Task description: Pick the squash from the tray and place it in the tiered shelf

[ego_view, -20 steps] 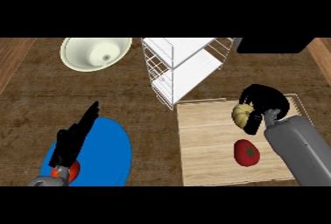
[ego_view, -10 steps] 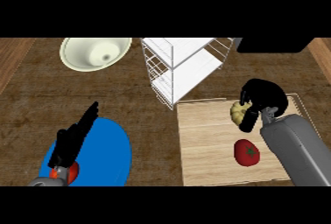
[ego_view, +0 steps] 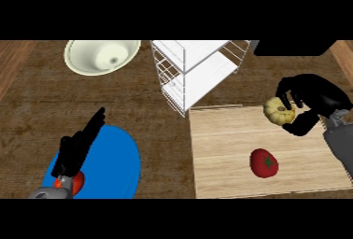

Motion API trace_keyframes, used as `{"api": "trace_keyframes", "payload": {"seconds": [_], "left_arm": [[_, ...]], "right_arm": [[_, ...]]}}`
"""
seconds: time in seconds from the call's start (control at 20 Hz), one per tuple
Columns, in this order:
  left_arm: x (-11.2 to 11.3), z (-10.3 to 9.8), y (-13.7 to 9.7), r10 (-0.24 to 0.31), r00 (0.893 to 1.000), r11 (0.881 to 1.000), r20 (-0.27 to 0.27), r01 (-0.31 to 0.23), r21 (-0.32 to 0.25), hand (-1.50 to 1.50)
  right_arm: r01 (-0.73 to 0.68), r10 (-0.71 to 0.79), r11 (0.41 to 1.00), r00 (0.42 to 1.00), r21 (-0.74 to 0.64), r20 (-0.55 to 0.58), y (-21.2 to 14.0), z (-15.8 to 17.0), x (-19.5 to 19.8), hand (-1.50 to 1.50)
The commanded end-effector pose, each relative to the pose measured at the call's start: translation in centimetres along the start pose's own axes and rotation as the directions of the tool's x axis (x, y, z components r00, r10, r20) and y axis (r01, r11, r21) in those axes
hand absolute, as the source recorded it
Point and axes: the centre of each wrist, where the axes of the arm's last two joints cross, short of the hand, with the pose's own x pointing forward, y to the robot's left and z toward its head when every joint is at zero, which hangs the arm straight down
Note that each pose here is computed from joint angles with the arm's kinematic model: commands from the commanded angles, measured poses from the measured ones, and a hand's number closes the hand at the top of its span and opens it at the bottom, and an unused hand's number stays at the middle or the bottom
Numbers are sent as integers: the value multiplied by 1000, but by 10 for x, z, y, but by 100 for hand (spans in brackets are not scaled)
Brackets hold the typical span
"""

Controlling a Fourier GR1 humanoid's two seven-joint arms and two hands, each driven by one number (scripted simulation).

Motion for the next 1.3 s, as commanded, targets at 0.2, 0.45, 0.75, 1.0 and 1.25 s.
{"api": "trace_keyframes", "payload": {"seconds": [0.2,0.45,0.75,1.0,1.25], "left_arm": [[-23,6,-11,2,1000,1000,-31,-2,8,0],[-3,8,5,21,999,1000,-34,-21,7,0],[-7,6,-3,-20,999,1000,-29,20,-15,0],[-2,7,-9,-3,1000,1000,-24,3,-28,0],[2,-4,2,-8,1000,1000,-19,8,-6,0]], "right_arm": [[45,-3,961,988,-271,152,-59,18,-35,150],[330,-221,863,928,-382,301,-116,35,-33,150],[365,-261,836,922,-410,287,-152,0,-1,150],[326,-227,825,939,-461,258,-179,-20,34,150],[357,-272,804,932,-475,239,-209,-43,59,150]]}}
